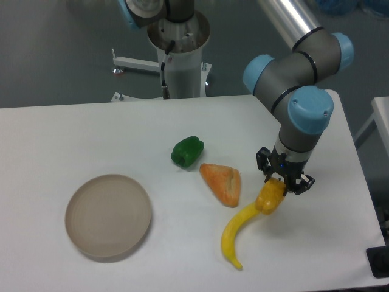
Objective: Pick up the yellow pepper from the table
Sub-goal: 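Lift the gripped yellow pepper up off the table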
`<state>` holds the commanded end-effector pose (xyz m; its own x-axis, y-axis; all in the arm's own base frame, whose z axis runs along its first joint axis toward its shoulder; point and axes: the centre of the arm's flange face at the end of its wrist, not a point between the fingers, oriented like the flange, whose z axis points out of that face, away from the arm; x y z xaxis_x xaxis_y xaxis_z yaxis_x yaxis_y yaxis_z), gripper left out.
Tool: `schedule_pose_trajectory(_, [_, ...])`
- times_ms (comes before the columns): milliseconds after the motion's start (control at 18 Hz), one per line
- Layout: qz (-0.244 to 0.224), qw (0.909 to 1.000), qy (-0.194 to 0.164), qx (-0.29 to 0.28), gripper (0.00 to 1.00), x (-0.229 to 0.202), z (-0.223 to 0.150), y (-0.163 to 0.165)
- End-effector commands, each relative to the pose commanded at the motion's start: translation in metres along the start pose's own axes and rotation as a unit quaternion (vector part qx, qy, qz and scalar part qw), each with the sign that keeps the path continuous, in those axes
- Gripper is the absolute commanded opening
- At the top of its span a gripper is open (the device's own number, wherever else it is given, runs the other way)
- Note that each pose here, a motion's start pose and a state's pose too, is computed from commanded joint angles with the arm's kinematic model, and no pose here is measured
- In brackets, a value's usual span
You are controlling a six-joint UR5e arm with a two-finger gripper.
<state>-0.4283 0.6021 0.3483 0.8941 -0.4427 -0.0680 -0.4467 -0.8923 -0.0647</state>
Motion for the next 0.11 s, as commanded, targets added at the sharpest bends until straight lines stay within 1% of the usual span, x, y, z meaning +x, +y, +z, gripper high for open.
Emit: schedule_pose_trajectory(111, [-0.001, 1.0, -0.001, 0.0, 0.44, -0.0006, 0.0003, -0.0002])
